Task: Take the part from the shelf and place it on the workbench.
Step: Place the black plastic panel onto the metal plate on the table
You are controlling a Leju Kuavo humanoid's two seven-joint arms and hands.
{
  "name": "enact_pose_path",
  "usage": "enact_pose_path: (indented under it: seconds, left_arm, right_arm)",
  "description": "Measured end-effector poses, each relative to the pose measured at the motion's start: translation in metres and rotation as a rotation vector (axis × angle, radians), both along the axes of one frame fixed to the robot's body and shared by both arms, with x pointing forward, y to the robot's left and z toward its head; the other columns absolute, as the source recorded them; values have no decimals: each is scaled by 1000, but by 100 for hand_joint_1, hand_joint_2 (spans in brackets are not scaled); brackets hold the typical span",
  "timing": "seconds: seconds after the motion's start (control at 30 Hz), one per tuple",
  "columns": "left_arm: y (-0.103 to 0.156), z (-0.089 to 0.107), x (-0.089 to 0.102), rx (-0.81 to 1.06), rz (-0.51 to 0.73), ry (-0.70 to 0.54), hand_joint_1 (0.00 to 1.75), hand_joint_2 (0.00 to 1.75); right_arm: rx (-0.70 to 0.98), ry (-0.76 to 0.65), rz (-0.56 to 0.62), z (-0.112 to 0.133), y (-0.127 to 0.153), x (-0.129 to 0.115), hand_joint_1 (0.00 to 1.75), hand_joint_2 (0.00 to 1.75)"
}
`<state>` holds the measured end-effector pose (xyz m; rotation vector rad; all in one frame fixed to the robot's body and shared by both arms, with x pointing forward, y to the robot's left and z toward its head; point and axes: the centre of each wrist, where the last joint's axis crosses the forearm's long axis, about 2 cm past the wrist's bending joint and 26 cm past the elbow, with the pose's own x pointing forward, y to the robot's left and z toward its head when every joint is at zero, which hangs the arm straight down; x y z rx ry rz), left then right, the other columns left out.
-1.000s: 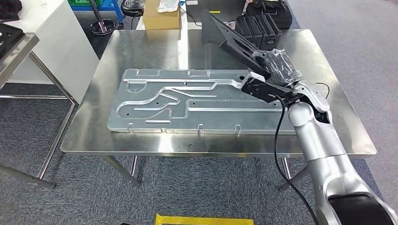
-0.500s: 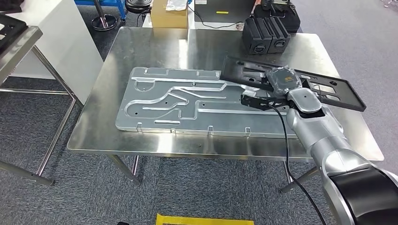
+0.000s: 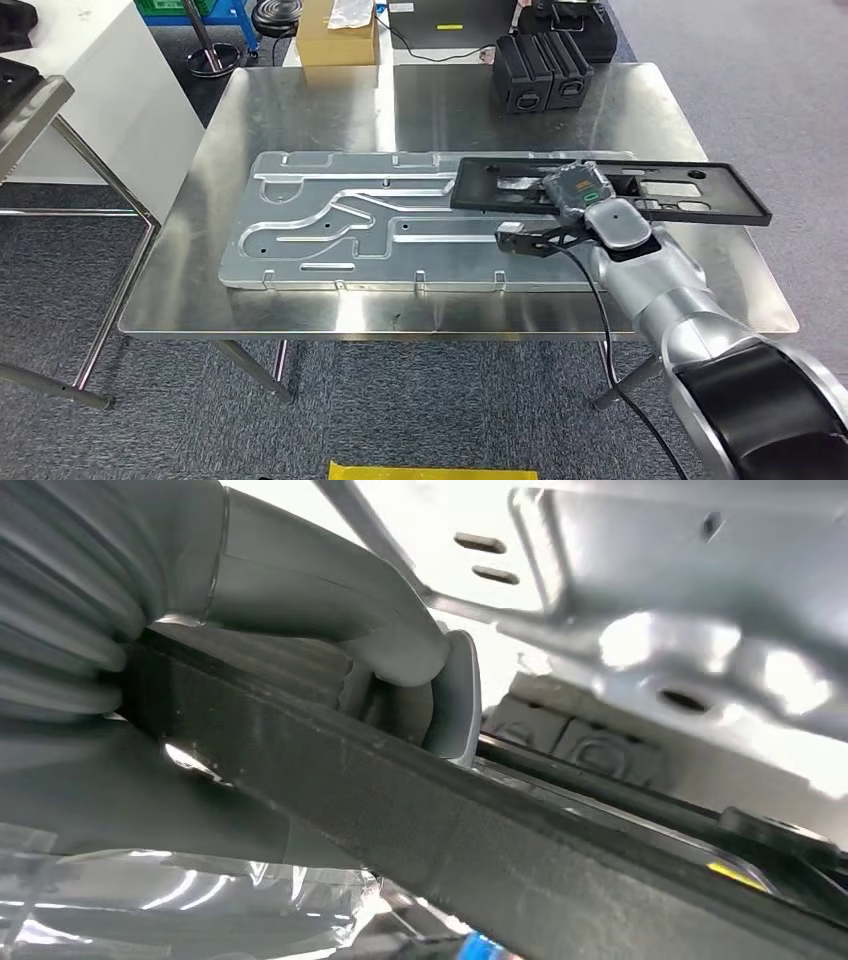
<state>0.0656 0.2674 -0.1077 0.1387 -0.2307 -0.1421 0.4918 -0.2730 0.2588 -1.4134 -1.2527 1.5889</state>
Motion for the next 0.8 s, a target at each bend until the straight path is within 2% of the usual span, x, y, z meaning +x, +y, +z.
enact_pose_path:
  seconds: [0.37,0.5,0.67,0.8]
  left_arm:
    - [-3,0,-2,-5,-8,-2,0,175]
    - [-4,0,-3,-4,-10,2,0,175]
    - [-7,0,-4,-1,-10,-1,0,175]
    - [-8,0,-4,2,-10,-9,0,175]
  right_arm:
    - [-17,-83,83,-9,28,-5,175,175]
    - [4,-159,116,-22,39,-12,175,175]
    - [49,-311,179,-25,52,-18,175,175]
    - [83,-340,208,-33,59,-23,175,175]
